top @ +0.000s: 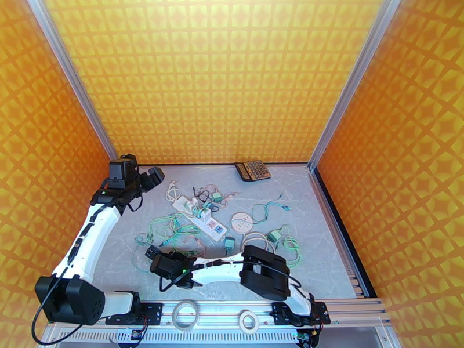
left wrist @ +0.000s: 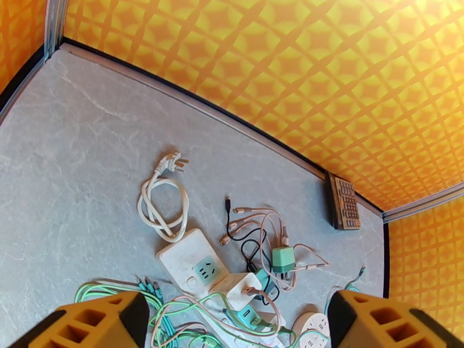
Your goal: Pull the plug off the socket
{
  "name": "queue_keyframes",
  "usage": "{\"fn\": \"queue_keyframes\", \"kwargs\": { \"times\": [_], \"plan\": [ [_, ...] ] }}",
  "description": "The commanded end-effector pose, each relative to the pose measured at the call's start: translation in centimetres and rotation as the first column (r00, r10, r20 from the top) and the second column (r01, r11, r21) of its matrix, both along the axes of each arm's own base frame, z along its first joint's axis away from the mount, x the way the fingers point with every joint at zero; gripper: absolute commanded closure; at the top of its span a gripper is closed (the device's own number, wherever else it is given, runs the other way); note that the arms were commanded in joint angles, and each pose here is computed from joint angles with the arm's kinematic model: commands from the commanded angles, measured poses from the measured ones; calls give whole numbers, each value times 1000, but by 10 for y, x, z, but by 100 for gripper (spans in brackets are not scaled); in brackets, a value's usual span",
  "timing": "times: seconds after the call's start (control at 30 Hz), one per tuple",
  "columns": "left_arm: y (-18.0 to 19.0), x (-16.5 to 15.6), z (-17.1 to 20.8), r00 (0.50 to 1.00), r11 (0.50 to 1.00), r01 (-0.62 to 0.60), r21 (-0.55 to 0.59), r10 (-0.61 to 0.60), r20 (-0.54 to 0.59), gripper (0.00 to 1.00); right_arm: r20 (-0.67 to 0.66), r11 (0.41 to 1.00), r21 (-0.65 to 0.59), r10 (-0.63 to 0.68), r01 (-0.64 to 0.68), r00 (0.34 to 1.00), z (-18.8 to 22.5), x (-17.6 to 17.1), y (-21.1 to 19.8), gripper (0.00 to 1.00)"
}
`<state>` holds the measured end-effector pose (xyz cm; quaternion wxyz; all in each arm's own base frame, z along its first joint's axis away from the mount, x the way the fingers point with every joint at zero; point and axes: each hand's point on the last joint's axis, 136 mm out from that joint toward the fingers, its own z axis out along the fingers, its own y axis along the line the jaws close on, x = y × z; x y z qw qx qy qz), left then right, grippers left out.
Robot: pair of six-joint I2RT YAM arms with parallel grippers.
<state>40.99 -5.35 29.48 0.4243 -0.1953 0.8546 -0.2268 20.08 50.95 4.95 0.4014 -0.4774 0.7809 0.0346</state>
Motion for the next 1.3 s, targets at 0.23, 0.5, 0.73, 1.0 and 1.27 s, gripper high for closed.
{"fn": "queue_keyframes", "kwargs": {
  "times": [0.23, 0.5, 0.73, 1.0, 1.27],
  "plan": [
    [7, -4, -10, 999, 1000, -28, 10, 29, -30, 14, 126, 985, -157, -50, 69, 991, -19, 21, -16, 68],
    [7, 0, -15, 998, 999, -30, 12, 30, -47, 14, -7, 996, 73, 53, -53, 999, 34, -10, -7, 28],
    [6, 0, -22, 998, 1000, -24, 12, 25, -64, 14, -38, 984, 152, 101, -94, 994, 64, -22, -15, 21],
    [-6, 1, -37, 996, 999, 22, 32, -19, -91, 14, 20, 981, 192, 29, -32, 999, 98, -8, -47, 21],
    [-31, 11, -79, 981, 995, 92, 48, -82, -177, 14, -23, 964, 239, -111, 113, 994, 116, 35, -99, 23]
  ]
}}
